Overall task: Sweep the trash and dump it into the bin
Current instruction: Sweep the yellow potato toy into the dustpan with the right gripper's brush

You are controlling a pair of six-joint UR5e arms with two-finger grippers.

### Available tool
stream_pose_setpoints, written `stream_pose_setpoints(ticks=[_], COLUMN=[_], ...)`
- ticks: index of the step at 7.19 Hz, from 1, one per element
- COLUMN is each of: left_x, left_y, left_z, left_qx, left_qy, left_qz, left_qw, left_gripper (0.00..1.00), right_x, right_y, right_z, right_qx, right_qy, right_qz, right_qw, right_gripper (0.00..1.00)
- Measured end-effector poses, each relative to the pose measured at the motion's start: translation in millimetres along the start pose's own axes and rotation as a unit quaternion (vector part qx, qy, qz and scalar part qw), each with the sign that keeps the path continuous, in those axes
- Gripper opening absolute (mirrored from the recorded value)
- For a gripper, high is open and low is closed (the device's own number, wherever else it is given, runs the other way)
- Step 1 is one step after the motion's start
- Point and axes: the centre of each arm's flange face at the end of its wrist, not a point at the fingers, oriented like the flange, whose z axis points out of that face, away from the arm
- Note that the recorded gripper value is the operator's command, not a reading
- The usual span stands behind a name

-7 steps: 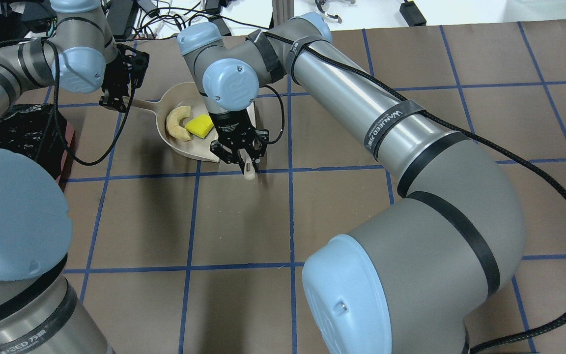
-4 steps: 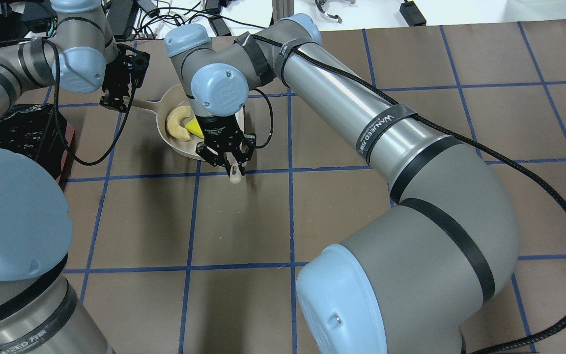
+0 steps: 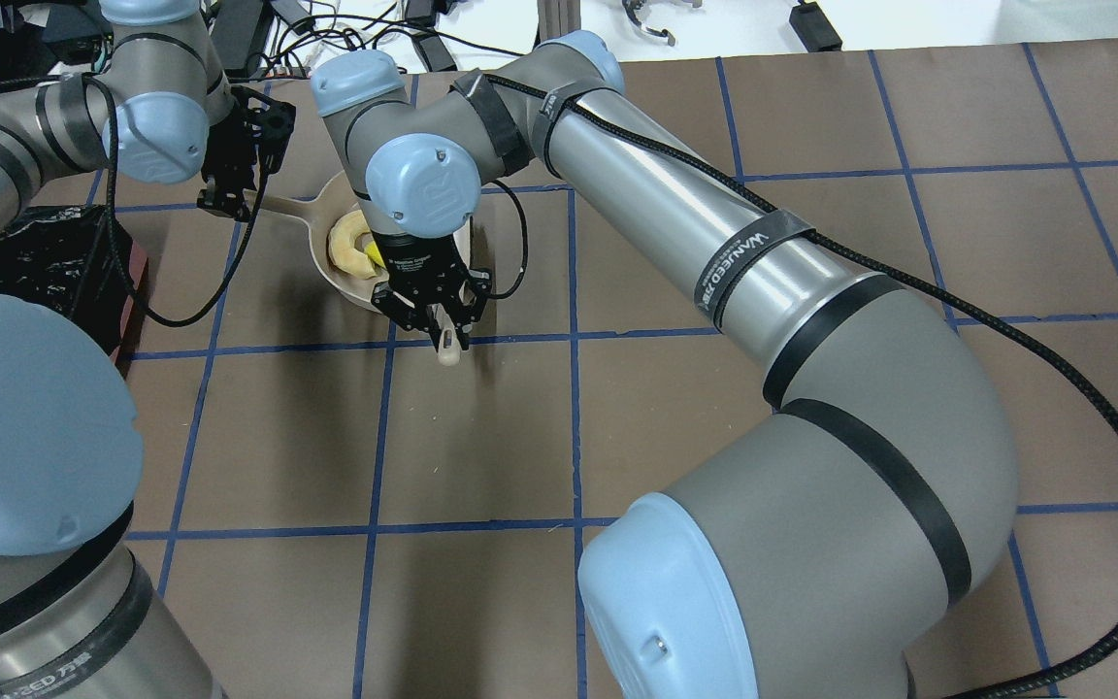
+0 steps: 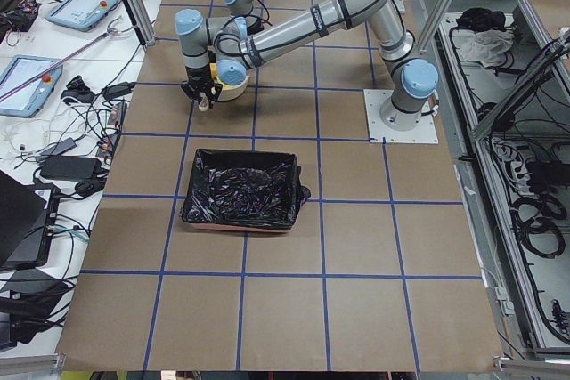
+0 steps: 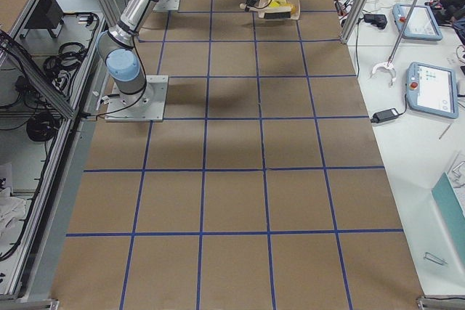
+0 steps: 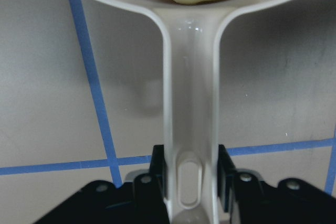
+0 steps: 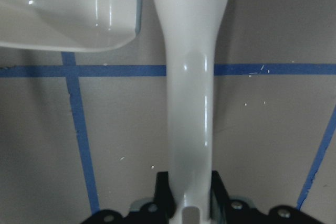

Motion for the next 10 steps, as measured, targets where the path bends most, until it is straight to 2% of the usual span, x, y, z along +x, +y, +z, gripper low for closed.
stream_pose_setpoints(ticks=[5,8,10], left_x=[0.8,2.1,2.9], left_y=[8.2,24.5,33.0], left_z=[0.4,6.3,8.6], left_qx=[0.014,0.042,0.059], left_qy=[-0.003,-0.006,-0.008], left_qz=[-0.008,-0.02,-0.026], left_qw=[0.9999,0.9989,0.9979], left_gripper=[0.21,0.21,0.21], right_x=[-36.2,-49.3,-51.1], right_y=[9.0,14.9,23.3], right_z=[-1.1,-15.5,-24.3], right_qx=[0.016,0.019,0.023], right_qy=[-0.057,-0.099,-0.102], right_qz=[0.028,0.041,0.04], right_qw=[0.9978,0.994,0.9937], right_gripper=[0.0,0.0,0.0])
